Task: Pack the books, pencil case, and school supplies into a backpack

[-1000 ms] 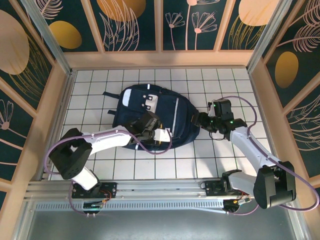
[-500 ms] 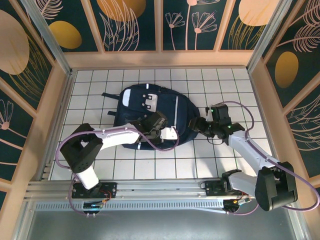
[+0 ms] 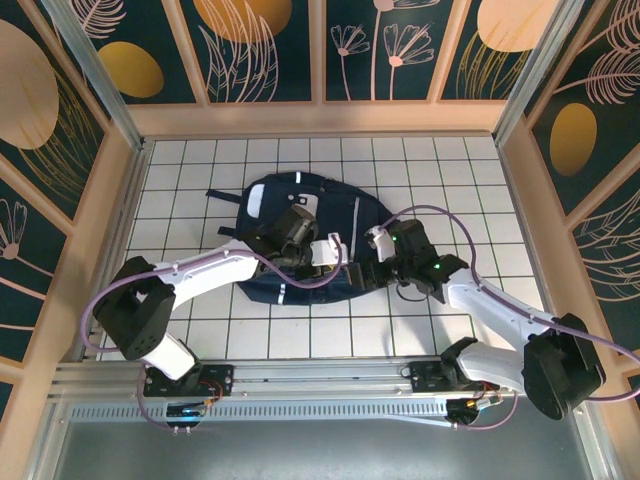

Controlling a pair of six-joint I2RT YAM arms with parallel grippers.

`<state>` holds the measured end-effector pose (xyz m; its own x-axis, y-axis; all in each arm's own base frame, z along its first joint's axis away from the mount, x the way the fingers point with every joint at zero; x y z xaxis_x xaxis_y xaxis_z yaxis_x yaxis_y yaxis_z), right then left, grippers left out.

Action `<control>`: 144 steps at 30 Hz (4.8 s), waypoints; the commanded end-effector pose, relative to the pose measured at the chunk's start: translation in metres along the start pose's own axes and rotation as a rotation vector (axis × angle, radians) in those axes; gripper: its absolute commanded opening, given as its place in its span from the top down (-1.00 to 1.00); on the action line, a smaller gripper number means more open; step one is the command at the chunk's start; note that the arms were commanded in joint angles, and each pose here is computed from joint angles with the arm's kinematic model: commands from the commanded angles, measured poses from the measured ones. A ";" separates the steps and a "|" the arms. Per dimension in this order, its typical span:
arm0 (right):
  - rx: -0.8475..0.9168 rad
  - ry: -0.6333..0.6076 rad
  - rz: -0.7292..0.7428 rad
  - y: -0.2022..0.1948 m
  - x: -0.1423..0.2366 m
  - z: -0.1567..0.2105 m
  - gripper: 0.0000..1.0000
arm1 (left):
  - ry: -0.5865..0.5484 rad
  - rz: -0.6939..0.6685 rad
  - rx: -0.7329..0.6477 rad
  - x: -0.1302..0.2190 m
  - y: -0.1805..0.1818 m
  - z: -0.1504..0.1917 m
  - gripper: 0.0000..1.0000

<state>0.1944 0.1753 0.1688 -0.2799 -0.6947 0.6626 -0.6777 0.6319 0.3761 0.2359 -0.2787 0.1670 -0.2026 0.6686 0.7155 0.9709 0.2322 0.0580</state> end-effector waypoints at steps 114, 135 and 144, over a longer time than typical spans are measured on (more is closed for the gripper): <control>0.083 0.086 -0.003 0.040 -0.056 0.000 1.00 | 0.066 0.016 -0.145 0.020 -0.036 0.062 1.00; 0.052 0.115 0.013 0.010 -0.041 0.009 1.00 | 0.071 -0.158 -0.069 0.054 0.004 0.096 0.45; 0.033 0.041 -0.122 0.047 -0.063 -0.013 1.00 | 0.081 -0.263 0.001 0.077 0.065 0.100 -0.28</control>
<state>0.1872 0.2344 0.1453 -0.1745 -0.7044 0.6880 -0.7292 0.5620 0.3904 0.2545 -0.1513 0.1455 -0.4046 0.5374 0.7399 0.8991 0.3817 0.2144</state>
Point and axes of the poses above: each hand's point on the last joint's axis, 136 mm out from that joint toward the fingers, its own x axis back along the fingers, its own y axis along the line the jaws close on, z = x × y, the point moved 8 cm from there along x, back along the fingers, and after that the axes turned 11 degrees about x, right-handed, at the moved point
